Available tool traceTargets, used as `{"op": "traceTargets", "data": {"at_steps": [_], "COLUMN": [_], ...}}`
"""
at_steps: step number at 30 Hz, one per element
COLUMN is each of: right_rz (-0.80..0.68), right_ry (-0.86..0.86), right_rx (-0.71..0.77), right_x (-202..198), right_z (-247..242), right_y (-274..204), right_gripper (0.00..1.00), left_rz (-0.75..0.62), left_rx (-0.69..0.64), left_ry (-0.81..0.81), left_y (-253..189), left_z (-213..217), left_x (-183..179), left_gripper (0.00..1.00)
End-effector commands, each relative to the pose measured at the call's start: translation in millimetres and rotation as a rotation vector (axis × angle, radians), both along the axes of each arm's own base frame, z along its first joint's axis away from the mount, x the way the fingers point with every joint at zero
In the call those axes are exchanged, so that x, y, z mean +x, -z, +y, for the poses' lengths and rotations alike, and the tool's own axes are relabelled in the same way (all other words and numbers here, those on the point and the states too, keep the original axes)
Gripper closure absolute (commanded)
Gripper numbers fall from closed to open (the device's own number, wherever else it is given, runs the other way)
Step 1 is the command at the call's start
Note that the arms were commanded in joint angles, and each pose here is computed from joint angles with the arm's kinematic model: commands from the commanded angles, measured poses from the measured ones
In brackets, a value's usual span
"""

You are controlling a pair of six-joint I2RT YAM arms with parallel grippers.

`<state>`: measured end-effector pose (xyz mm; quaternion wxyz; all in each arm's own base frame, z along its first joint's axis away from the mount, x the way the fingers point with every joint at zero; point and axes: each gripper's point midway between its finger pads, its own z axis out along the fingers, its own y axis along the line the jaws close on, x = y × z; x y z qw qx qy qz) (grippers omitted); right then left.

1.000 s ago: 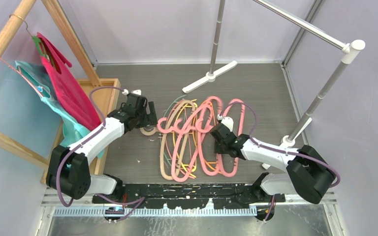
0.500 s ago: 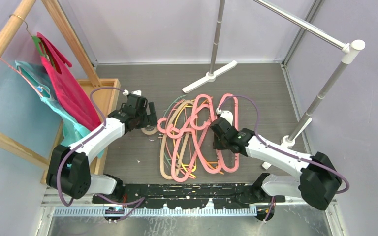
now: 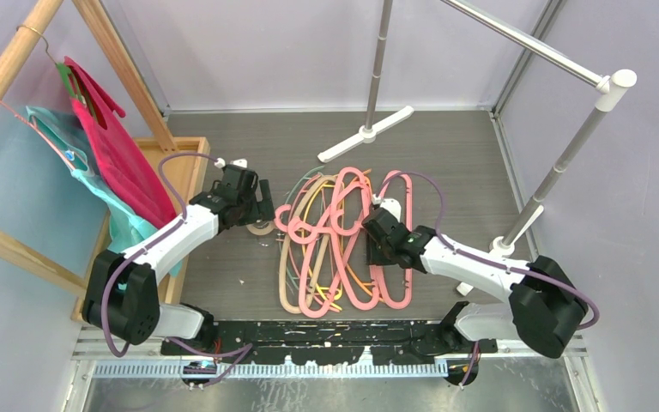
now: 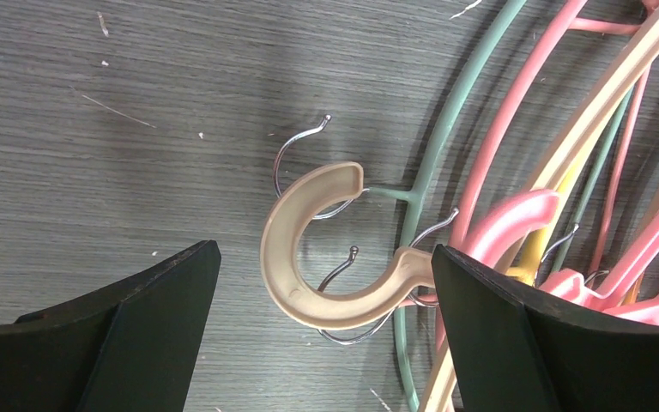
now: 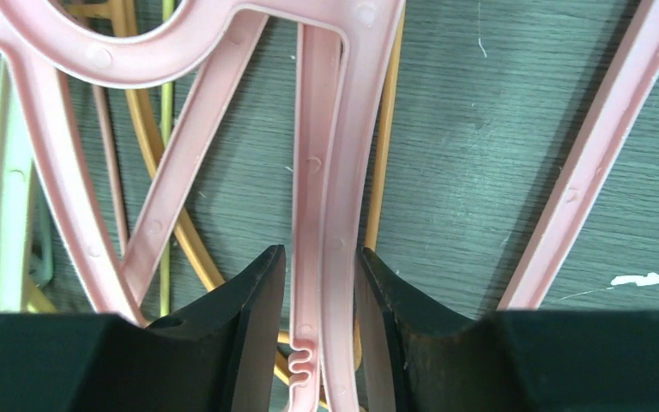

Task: Organize the hangers

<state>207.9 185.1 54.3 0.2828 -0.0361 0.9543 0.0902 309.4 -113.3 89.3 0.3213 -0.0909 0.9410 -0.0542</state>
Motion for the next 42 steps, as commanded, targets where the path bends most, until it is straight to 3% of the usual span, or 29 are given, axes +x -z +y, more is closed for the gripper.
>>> {"op": "traceTargets", "data": {"at_steps": [1, 14, 15, 17, 21, 33, 38, 42], "right_rz": [-0.037, -0.006, -0.005, -0.012, -0.046, -0.164, -0.146, -0.183], "right_ry": [-0.007, 0.024, 0.023, 0.027, 0.043, -0.013, -0.069, -0.034], "right_rx": [0.019, -0.009, -0.010, -0.006, -0.001, 0.185, 0.241, 0.268], "right_x": [8, -4, -5, -4, 0, 4, 2, 11], "right_z": [7, -8, -8, -8, -11, 10, 27, 29], "right_y": [0, 20, 21, 19, 4, -92, -89, -95], "right_gripper": [0.60, 0.62, 0.67, 0.88, 0.97, 0.95, 0.94, 0.99], "left_rz": [-0.035, -0.015, -0.014, -0.010, -0.010, -0.008, 0.009, 0.017], "left_rx": [-0.017, -0.009, -0.007, -0.007, -0.004, 0.006, 0.007, 0.007], "left_ry": [-0.006, -0.011, -0.013, -0.014, -0.019, -0.027, -0.026, -0.026], "left_y": [-5, 2, 3, 4, 3, 6, 12, 15], "left_z": [-4, -3, -3, -3, -2, 0, -1, -1], "left_x": [8, 7, 6, 6, 5, 7, 7, 6], "left_gripper": [0.02, 0.02, 0.02, 0.02, 0.02, 0.02, 0.02, 0.02]}}
